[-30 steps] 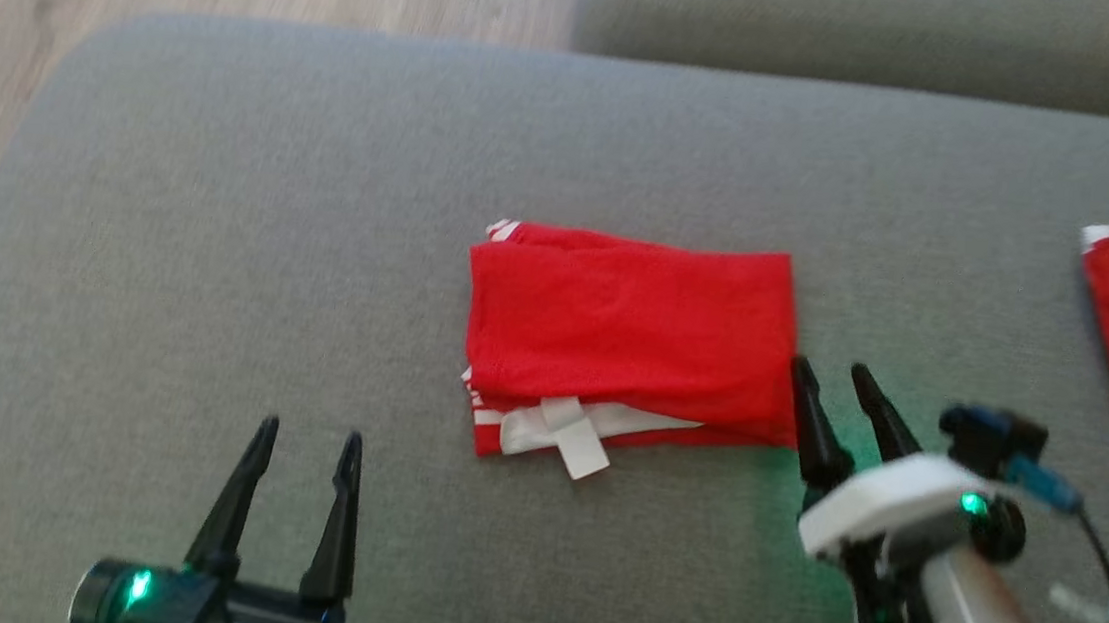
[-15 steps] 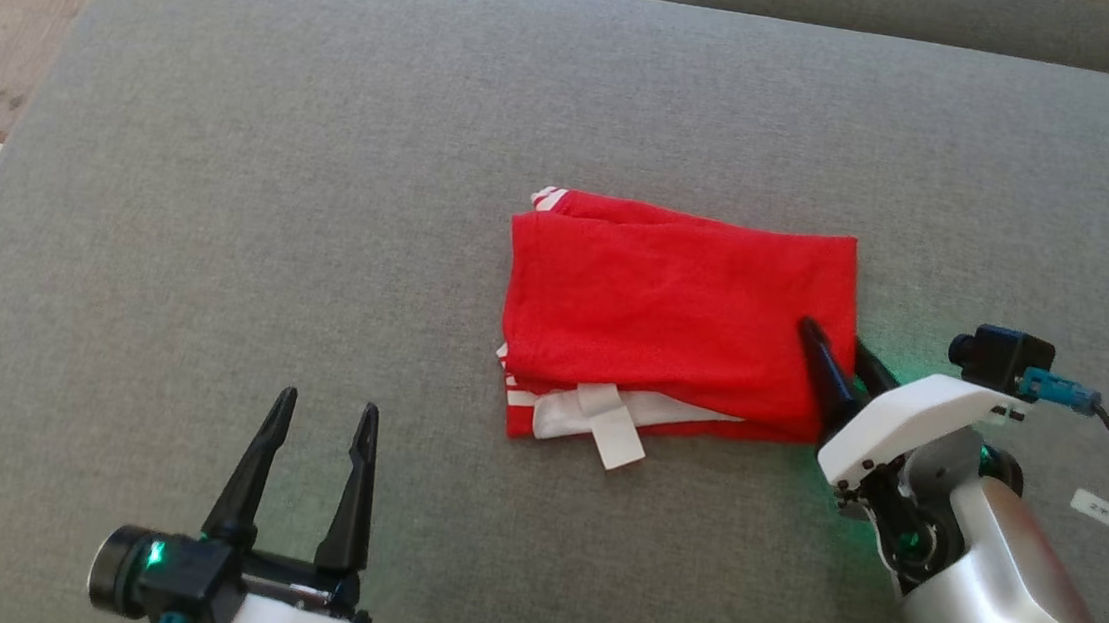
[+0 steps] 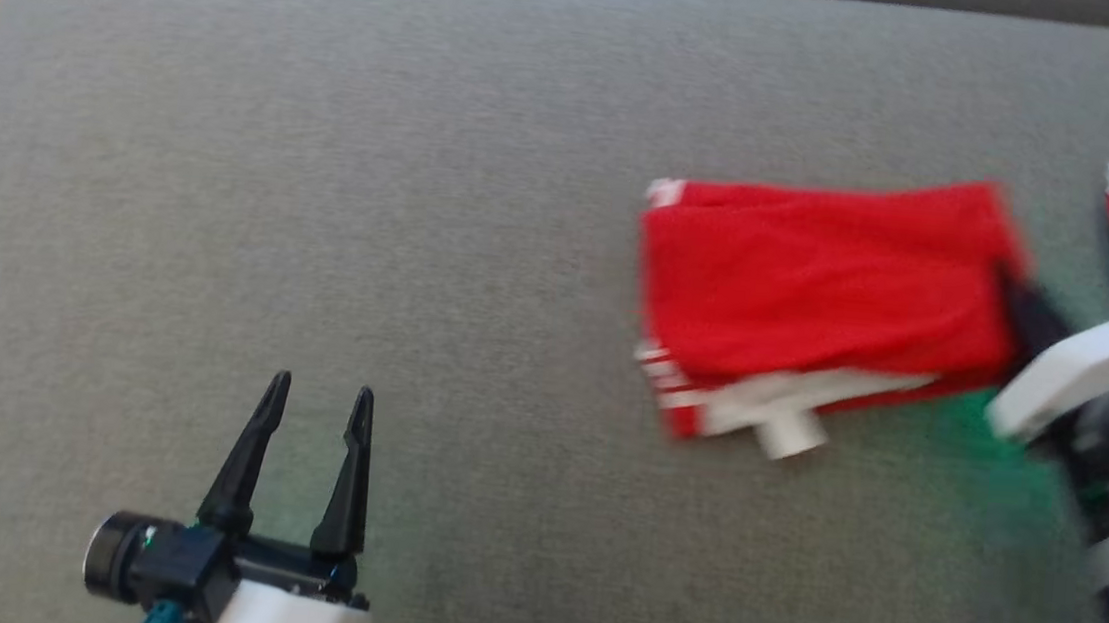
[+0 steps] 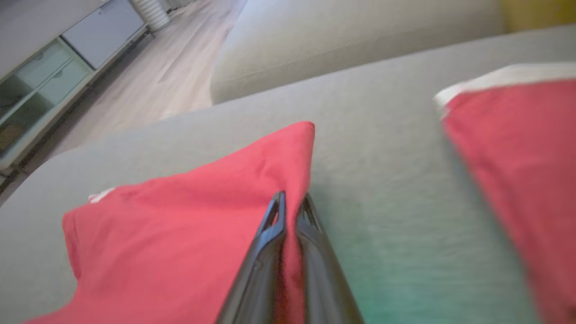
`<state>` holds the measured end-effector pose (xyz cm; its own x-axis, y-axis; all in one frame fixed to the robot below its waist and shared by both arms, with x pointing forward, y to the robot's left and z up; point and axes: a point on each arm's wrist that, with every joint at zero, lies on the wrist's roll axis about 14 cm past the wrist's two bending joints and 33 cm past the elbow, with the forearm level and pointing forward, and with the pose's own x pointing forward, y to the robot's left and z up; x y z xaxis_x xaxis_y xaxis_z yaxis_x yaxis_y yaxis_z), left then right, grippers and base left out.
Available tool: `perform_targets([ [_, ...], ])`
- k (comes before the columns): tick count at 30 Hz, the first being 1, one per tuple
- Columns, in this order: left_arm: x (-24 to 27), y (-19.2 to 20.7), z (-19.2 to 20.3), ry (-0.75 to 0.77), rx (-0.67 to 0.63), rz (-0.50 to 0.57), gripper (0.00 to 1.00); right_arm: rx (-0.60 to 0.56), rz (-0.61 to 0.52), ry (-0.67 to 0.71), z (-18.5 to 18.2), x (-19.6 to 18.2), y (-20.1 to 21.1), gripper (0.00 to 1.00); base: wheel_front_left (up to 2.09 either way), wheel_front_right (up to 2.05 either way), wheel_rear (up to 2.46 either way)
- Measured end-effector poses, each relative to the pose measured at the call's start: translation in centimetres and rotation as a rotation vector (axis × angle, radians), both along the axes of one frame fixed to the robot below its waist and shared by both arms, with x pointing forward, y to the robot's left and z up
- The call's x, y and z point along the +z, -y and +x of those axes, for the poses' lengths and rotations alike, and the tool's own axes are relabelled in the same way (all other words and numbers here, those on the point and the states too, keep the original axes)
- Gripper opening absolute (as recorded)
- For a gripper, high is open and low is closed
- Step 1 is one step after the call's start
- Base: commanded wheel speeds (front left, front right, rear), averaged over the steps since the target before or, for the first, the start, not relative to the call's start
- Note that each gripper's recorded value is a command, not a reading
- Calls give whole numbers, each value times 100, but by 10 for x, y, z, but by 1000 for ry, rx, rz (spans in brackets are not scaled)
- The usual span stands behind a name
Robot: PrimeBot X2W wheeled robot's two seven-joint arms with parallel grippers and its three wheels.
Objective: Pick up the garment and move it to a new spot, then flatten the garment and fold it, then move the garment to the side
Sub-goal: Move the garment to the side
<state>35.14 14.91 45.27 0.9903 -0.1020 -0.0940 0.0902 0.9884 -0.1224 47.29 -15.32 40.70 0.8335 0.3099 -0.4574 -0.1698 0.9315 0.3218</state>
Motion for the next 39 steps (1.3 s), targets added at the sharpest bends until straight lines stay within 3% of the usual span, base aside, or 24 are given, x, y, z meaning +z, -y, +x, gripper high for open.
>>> perform_targets([
  [9,-5,20,28,1,-77,-41,100,-158,-230,134,41,71,122,0,0,0,0],
  [13,-8,13,35,-4,-54,-55,100,-205,-303,161,47,96,151,0,0,0,0],
  [14,-9,11,35,-7,-49,-56,100,-216,-319,169,48,101,156,39,0,0,0],
  [15,-10,10,35,-10,-46,-60,100,-223,-337,178,49,106,160,100,0,0,0],
  [20,-4,7,38,9,-43,-58,100,-259,-424,260,45,130,168,100,0,0,0],
  [24,4,5,34,29,-37,-54,100,-206,-423,278,34,117,132,100,0,0,0],
  [32,30,-3,19,101,-10,-44,100,-22,-224,293,-3,81,14,100,0,0,0],
  [39,33,-13,-17,104,55,-34,100,17,-12,319,-56,56,-54,100,0,0,0],
])
